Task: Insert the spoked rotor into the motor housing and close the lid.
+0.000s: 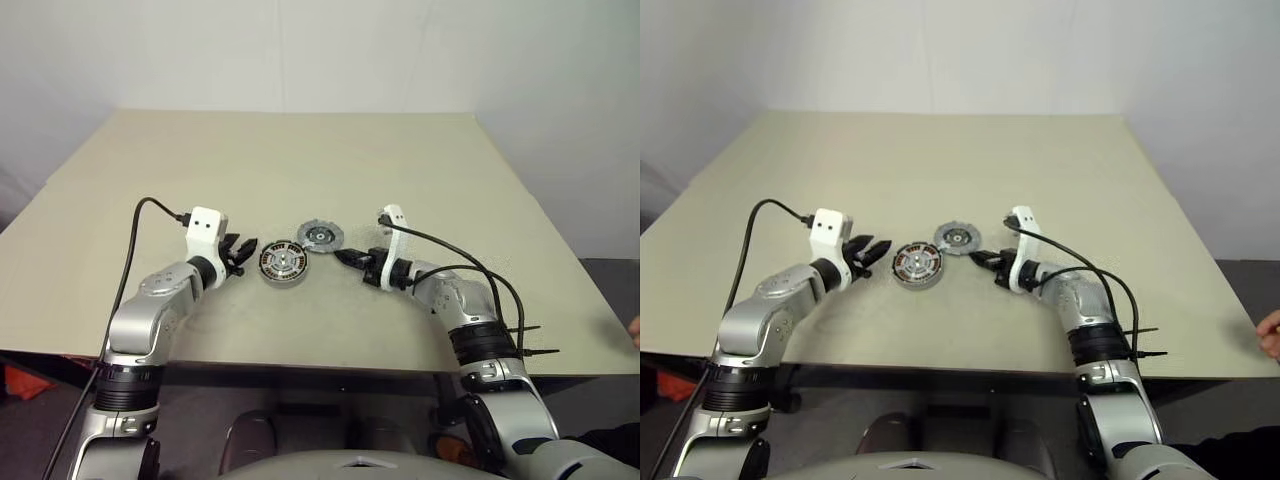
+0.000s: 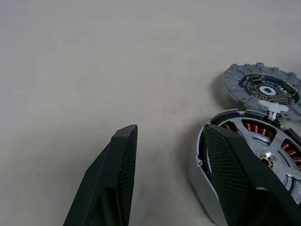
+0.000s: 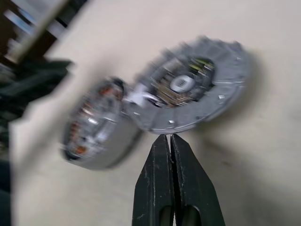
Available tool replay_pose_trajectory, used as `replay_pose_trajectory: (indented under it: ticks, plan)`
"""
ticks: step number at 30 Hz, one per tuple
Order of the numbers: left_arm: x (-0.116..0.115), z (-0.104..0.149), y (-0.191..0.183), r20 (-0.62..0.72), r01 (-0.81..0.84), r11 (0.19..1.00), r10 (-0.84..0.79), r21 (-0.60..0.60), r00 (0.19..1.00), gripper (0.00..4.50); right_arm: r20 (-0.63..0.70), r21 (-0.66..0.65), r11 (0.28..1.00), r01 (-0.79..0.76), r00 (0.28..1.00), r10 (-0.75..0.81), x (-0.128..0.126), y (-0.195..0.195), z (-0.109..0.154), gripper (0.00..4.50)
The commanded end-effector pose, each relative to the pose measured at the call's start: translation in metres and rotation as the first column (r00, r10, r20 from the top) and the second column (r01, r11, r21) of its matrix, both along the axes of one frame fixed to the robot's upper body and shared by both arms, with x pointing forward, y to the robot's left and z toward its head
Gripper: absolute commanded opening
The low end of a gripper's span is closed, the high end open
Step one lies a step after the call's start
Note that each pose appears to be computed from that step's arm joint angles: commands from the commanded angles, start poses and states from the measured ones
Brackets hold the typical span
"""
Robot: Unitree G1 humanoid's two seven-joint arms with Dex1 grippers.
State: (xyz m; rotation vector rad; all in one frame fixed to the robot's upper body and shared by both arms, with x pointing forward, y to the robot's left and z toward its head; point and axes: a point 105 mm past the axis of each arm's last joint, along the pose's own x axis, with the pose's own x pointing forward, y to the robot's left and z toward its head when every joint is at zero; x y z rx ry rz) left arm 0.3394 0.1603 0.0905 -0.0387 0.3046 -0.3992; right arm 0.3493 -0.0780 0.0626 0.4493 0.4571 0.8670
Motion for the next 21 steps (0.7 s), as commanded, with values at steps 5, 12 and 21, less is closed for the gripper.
replay_pose_trajectory:
  ticks: [5, 12, 21]
  plan:
    - [0.005, 0.012, -0.003, 0.052, 0.012, 1.000, -0.012, -0.002, 0.999, 2.37, 0.109, 0.180, 0.979, -0.099, 0.991, 0.080, -0.002, 0.021, 0.048, 0.04]
    - [0.004, 0.010, -0.001, 0.046, 0.007, 1.000, -0.007, -0.001, 0.999, 2.37, 0.088, 0.162, 0.984, -0.074, 0.994, 0.060, 0.001, 0.020, 0.042, 0.04]
    - [0.002, 0.008, -0.003, 0.045, 0.010, 1.000, -0.010, -0.005, 0.999, 2.37, -0.085, 0.002, 0.986, 0.164, 0.983, -0.164, 0.022, -0.025, 0.017, 0.04]
